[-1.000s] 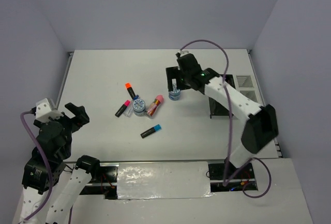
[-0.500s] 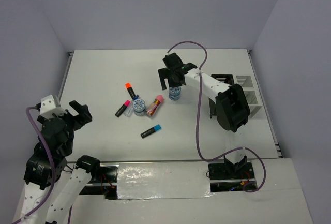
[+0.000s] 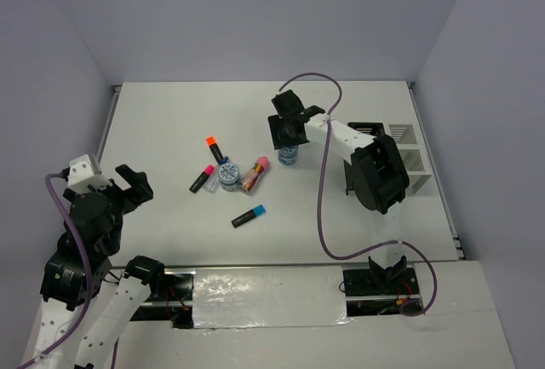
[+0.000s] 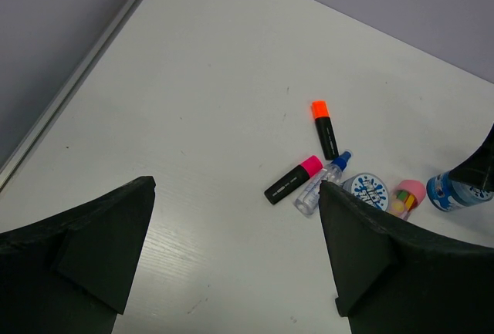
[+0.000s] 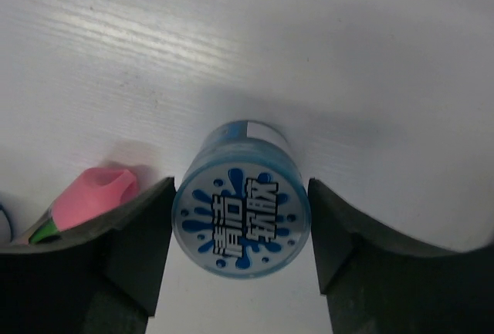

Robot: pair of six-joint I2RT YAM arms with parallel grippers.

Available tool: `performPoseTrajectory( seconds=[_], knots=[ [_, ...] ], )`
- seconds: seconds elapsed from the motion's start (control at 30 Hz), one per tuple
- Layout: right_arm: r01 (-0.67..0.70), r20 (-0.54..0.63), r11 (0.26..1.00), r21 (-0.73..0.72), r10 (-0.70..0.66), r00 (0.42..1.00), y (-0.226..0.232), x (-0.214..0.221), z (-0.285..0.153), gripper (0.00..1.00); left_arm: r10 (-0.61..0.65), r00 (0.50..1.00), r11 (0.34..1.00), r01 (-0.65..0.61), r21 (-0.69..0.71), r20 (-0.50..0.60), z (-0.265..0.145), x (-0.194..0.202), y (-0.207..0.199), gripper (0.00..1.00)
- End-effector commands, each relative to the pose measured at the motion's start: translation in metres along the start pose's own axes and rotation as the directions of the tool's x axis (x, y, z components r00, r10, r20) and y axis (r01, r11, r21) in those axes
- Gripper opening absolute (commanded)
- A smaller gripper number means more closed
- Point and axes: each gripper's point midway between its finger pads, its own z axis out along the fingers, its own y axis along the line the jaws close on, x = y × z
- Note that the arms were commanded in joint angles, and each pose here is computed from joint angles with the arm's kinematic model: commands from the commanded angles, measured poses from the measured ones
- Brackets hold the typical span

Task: Sort the stationery into containers
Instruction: Pick up the stationery from the center of the board, then place the stationery in the storage box.

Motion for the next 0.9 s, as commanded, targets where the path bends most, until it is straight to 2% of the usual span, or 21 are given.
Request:
performPoseTrajectory(
  seconds=[0.0,0.07,0.13,0.17,0.3,0.33,0.43,0.53,0.63,0.87],
  knots=[
    [-0.013,0.028,1.0,-0.017,0.014,1.0,0.001,-0.007,0.004,0.63,0.007,1.0,1.0,-0.007,0.021,0.028,0.003,-0.007,-0.006,0.99],
    [-0.014,0.032,0.999,-0.036,0.015,0.999,0.003,-0.009,0.0,0.51,0.007,1.0,1.0,-0.007,0.021,0.028,0.003,-0.007,-0.006,0.99],
    [-0.016,0.046,0.999,-0.049,0.018,0.999,0.004,-0.014,-0.009,0.08,0.007,1.0,1.0,-0.008,0.023,0.028,0.002,-0.008,-0.006,0.99],
    [-0.021,0.053,0.998,-0.051,0.024,0.998,0.004,-0.016,-0.013,0.0,0.007,1.0,1.0,-0.007,0.022,0.03,0.002,-0.008,-0.006,0.99],
    [-0.03,0.183,0.993,-0.116,0.051,0.982,0.006,-0.052,-0.072,0.0,0.006,1.0,1.0,-0.006,0.02,0.03,0.002,-0.008,-0.005,0.99],
    [-0.044,0.258,0.991,-0.125,0.075,0.963,-0.004,-0.07,-0.105,0.0,0.007,1.0,1.0,-0.007,0.021,0.028,0.003,-0.007,-0.006,0.99],
    [-0.112,0.364,0.988,-0.108,0.144,0.92,-0.046,-0.092,-0.158,0.0,0.003,0.999,1.0,-0.003,0.021,0.032,0.001,-0.008,-0.005,0.99],
    [-0.182,0.396,0.983,-0.024,0.176,0.901,-0.091,-0.089,-0.186,0.0,-0.001,0.999,1.0,0.0,0.026,0.04,0.0,-0.009,-0.005,0.99],
    [-0.316,0.419,0.947,0.051,0.267,0.868,-0.157,-0.078,-0.195,0.0,-0.003,0.999,1.0,0.002,0.028,0.044,0.0,-0.01,-0.005,0.99],
    [-0.474,0.508,0.877,0.081,0.373,0.776,-0.232,-0.071,-0.204,0.0,0.001,0.999,1.0,-0.002,0.031,0.036,0.001,-0.009,-0.006,0.99]
  ],
)
